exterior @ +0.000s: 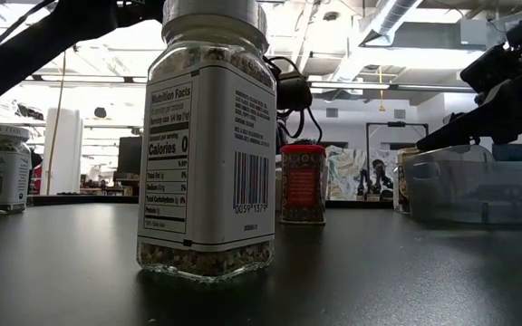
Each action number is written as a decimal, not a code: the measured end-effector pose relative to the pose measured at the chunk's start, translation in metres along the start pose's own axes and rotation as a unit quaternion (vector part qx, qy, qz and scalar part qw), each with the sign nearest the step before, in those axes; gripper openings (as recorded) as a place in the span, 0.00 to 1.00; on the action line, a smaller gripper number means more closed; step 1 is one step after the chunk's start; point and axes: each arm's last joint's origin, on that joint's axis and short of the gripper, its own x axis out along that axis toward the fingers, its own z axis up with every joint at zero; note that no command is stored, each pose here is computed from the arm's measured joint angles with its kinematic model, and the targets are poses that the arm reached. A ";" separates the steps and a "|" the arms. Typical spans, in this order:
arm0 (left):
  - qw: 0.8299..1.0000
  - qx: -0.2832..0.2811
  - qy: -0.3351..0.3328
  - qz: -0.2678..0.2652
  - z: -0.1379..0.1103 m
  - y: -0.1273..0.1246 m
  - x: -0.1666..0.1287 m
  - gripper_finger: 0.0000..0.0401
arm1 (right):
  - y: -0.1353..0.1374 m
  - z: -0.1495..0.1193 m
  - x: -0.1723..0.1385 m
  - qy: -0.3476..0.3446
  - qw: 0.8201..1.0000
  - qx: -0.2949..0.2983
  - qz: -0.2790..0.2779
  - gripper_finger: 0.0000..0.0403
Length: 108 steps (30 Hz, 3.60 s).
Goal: Sort spices by type
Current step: Put the top left red seasoning can into the gray bin
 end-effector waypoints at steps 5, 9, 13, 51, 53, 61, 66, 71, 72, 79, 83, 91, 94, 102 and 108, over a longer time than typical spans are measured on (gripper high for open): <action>1.000 0.001 -0.025 -0.004 0.000 -0.006 -0.021 0.69 | 0.000 0.000 0.000 0.000 1.000 0.001 0.000 0.91; 0.998 -0.001 -0.052 -0.021 0.004 -0.009 -0.049 0.69 | 0.000 0.000 0.000 0.000 1.000 0.001 0.000 0.91; 0.996 0.002 -0.082 -0.037 0.002 -0.014 -0.080 0.70 | 0.000 0.000 0.000 0.000 1.000 0.001 0.000 0.91; 0.942 0.144 -0.294 -0.071 -0.224 0.007 -0.229 0.70 | 0.000 0.001 0.000 -0.005 1.000 0.003 0.000 0.91; 0.941 0.162 -0.286 -0.079 -0.224 0.006 -0.232 0.70 | 0.001 0.005 0.000 -0.024 0.999 0.037 0.004 0.91; 0.929 0.232 -0.280 -0.072 -0.208 0.013 -0.242 0.70 | -0.001 0.046 -0.006 -0.124 0.981 0.147 -0.008 0.91; 0.908 0.273 -0.315 -0.026 -0.185 0.029 -0.256 0.70 | -0.002 0.089 -0.004 -0.143 0.977 0.153 -0.033 0.91; 0.897 0.297 -0.326 0.015 -0.160 0.062 -0.250 0.70 | 0.001 0.145 0.019 -0.125 0.981 0.143 -0.046 0.91; 0.898 0.298 -0.323 0.004 -0.156 0.071 -0.245 0.70 | 0.001 0.156 0.026 -0.117 0.982 0.143 -0.050 0.91; 0.875 0.274 -0.375 -0.136 -0.142 0.130 -0.212 0.70 | -0.004 0.233 0.084 -0.014 0.985 0.144 -0.093 0.91; 0.845 0.293 -0.431 -0.124 -0.141 0.142 -0.203 0.70 | -0.021 0.276 0.109 0.055 0.971 0.196 -0.127 0.91; 0.807 0.386 -0.443 -0.060 -0.137 0.128 -0.179 0.70 | -0.049 0.329 0.170 0.130 0.963 0.193 -0.136 0.91; 0.807 0.380 -0.449 -0.061 -0.136 0.124 -0.175 0.70 | -0.056 0.337 0.186 0.142 0.960 0.195 -0.143 0.91; 0.804 0.365 -0.465 -0.065 -0.133 0.122 -0.177 0.70 | -0.070 0.328 0.224 0.182 0.950 0.232 -0.099 0.91; 0.800 0.364 -0.474 -0.056 -0.132 0.122 -0.179 0.70 | -0.077 0.317 0.240 0.187 0.947 0.245 -0.095 0.91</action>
